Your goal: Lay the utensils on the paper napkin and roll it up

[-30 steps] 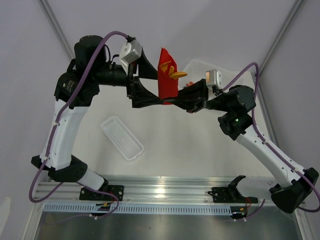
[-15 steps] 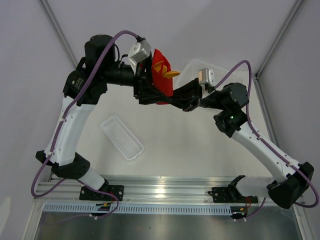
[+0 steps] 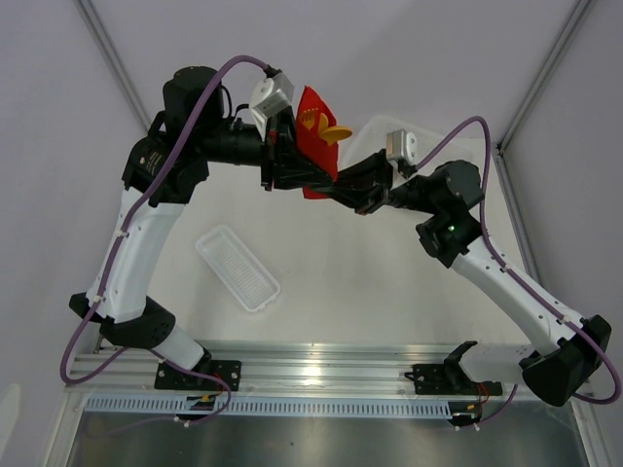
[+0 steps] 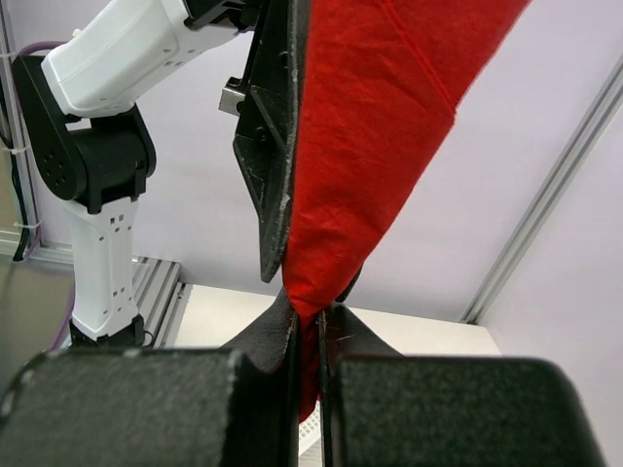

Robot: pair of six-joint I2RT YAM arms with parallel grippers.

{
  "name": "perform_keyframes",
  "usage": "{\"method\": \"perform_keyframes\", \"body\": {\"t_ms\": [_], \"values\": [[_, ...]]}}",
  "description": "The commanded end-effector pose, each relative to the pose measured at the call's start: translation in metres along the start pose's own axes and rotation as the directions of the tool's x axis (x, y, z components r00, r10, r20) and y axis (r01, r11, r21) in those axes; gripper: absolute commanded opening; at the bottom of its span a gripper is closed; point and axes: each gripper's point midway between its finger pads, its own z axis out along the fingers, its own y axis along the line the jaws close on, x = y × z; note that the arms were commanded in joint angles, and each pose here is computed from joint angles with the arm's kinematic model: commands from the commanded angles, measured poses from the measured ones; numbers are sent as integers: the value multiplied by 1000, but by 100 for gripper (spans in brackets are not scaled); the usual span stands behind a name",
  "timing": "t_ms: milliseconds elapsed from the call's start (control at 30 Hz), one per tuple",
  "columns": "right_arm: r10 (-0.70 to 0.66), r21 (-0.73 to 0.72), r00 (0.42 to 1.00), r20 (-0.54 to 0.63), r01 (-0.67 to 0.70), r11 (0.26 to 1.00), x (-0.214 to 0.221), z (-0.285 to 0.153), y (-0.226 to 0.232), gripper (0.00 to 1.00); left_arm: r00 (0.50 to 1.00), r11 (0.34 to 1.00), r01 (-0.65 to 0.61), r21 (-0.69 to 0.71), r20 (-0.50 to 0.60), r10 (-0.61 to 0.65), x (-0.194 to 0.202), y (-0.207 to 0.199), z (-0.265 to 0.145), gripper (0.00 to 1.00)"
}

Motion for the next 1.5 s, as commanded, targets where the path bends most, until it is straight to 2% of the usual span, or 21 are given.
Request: {"method": "perform_keyframes", "body": {"t_ms": [0, 100, 267, 433, 467, 500, 633, 733, 900, 1067, 1167, 1200, 1333, 1467], "values": [[-45, -14, 999, 24, 45, 999, -15, 0, 6, 0, 998, 999, -41, -28, 40, 42, -18, -4, -3, 25], [-40, -15, 999, 17, 40, 999, -13, -1, 6, 0, 998, 999, -43, -30, 40, 44, -18, -4, -4, 19], [-31, -13, 1000, 4, 31, 999, -8, -2, 5, 0, 999, 999, -37, -31, 38, 38, -17, -4, -3, 15], [-23, -11, 1000, 0, 23, 1000, -6, -3, 6, 0, 999, 999, -28, -33, 36, 30, -15, -3, -3, 1], [-20, -9, 1000, -3, 20, 1000, -5, -3, 6, 0, 999, 999, -27, -32, 37, 28, -15, -3, -3, 1], [-13, -6, 1000, -5, 13, 1000, -4, -3, 5, 4, 999, 999, -21, -32, 34, 22, -13, -2, -3, 1], [3, 29, 1000, -14, -2, 1000, -2, -4, -1, 37, 999, 998, -20, -51, 26, 21, -10, 1, -3, 1], [20, 45, 1000, -15, -20, 999, -2, -6, -4, 47, 999, 996, -29, -79, 18, 31, -8, 7, -4, 1], [49, 82, 999, -15, -48, 995, -2, -10, -12, 49, 999, 996, -36, -79, 11, 37, -5, 8, -3, 1], [122, 131, 992, -25, -118, 984, 2, -21, -27, 62, 999, 994, -53, -93, -4, 53, -1, 12, -4, 1], [185, 79, 982, -39, -182, 980, 0, -20, -20, 66, 998, 993, -68, -97, -9, 68, 0, 14, -4, 1], [246, 74, 967, -58, -242, 967, 8, -18, -21, 66, 998, 993, -69, -97, -12, 68, 1, 14, -4, 1], [348, -24, 932, -99, -352, 936, 12, -13, -8, 69, 996, 990, -86, -108, -30, 84, 6, 20, -3, 1], [352, -7, 931, -93, -354, 935, 17, -11, -9, 69, 996, 990, -86, -114, -42, 82, 12, 24, -2, 1]]}}
